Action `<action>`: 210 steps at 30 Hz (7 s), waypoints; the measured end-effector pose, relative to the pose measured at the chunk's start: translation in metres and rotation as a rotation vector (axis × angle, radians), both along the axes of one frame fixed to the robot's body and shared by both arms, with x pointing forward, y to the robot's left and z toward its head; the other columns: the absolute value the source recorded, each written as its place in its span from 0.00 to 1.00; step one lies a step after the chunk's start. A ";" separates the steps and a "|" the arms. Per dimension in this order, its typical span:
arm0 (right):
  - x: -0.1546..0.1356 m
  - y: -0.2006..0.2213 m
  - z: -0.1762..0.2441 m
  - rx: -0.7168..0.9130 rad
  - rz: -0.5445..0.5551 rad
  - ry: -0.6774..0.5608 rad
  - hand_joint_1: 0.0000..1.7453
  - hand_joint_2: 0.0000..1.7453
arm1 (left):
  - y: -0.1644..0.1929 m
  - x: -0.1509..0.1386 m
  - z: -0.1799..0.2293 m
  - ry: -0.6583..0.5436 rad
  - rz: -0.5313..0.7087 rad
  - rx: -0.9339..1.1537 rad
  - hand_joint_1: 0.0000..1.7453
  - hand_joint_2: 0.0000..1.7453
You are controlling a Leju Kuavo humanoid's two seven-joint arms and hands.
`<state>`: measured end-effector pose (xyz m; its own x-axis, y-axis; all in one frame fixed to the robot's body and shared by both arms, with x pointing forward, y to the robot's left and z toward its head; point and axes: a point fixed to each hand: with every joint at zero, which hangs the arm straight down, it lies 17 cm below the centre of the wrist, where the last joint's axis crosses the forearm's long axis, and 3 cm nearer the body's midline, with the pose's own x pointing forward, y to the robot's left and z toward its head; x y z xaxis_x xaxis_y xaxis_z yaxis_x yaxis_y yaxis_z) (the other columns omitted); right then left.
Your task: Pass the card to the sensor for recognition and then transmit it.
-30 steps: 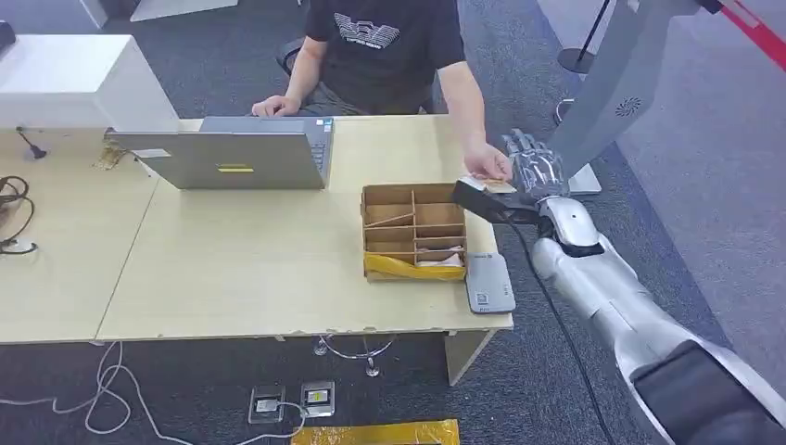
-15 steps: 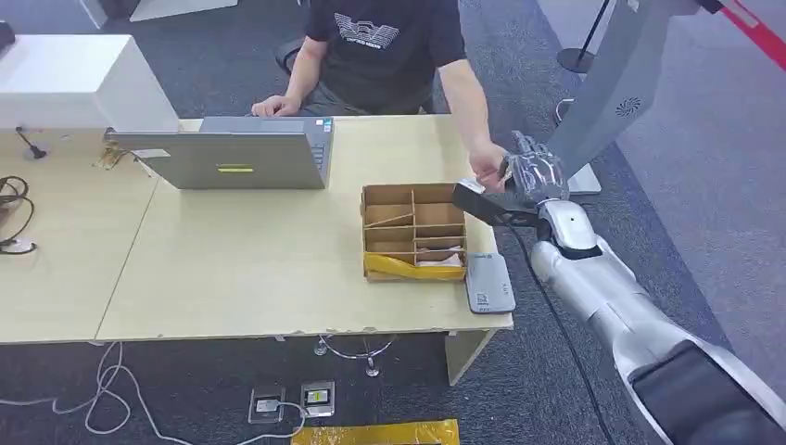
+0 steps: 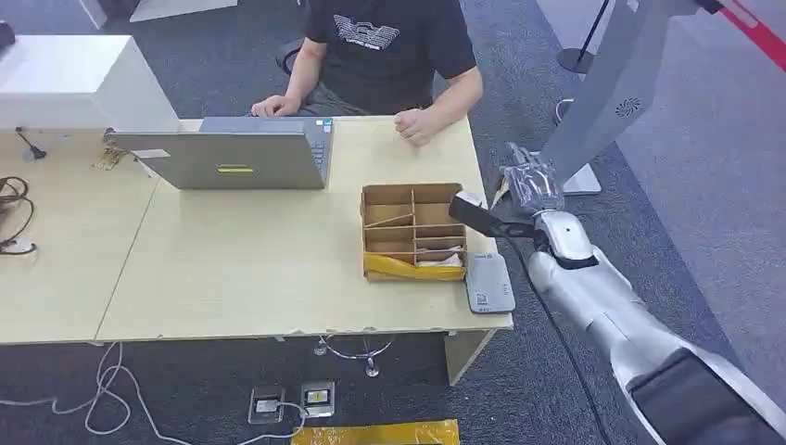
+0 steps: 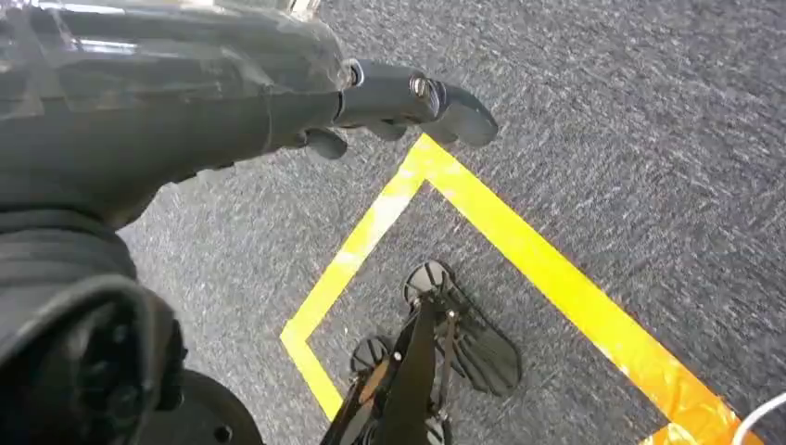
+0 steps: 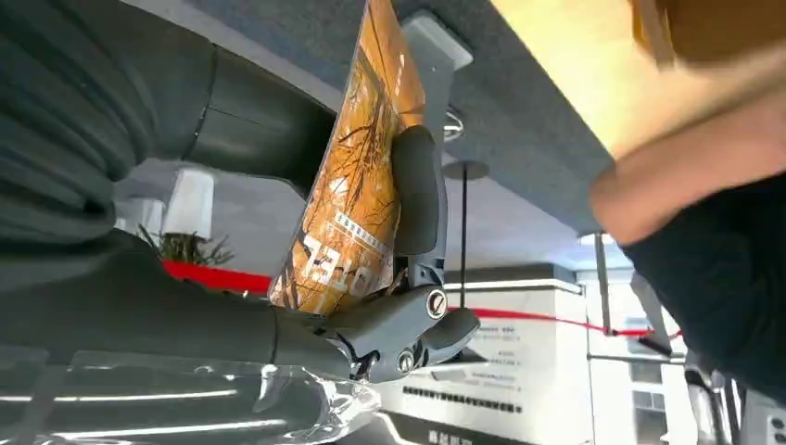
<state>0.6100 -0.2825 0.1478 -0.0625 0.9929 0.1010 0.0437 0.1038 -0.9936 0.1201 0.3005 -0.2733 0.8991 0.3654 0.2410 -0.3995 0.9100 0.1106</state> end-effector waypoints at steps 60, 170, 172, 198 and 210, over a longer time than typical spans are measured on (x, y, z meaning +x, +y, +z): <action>-0.120 0.013 -0.107 0.259 0.070 0.168 1.00 1.00 | 0.003 -0.008 -0.002 0.033 -0.025 0.007 0.00 0.00; -0.067 0.067 0.021 0.011 0.154 -0.031 0.00 1.00 | 0.008 -0.007 -0.001 0.020 -0.053 0.014 0.00 0.00; -0.078 0.071 0.012 0.009 0.168 -0.010 0.00 1.00 | 0.008 -0.006 -0.001 0.014 -0.054 0.015 0.00 0.00; -0.138 0.137 -0.043 0.102 0.339 0.145 0.00 1.00 | 0.007 -0.010 -0.002 0.040 -0.060 0.012 0.00 0.00; -0.120 0.143 -0.031 0.134 0.322 0.073 0.00 1.00 | 0.005 -0.010 -0.002 0.038 -0.079 0.011 0.00 0.00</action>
<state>0.4903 -0.1390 0.1169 -0.3583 0.9009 0.2451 -0.0832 0.2307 -0.9695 0.1105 0.3055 -0.2754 0.9336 0.2907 0.2095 -0.3219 0.9372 0.1343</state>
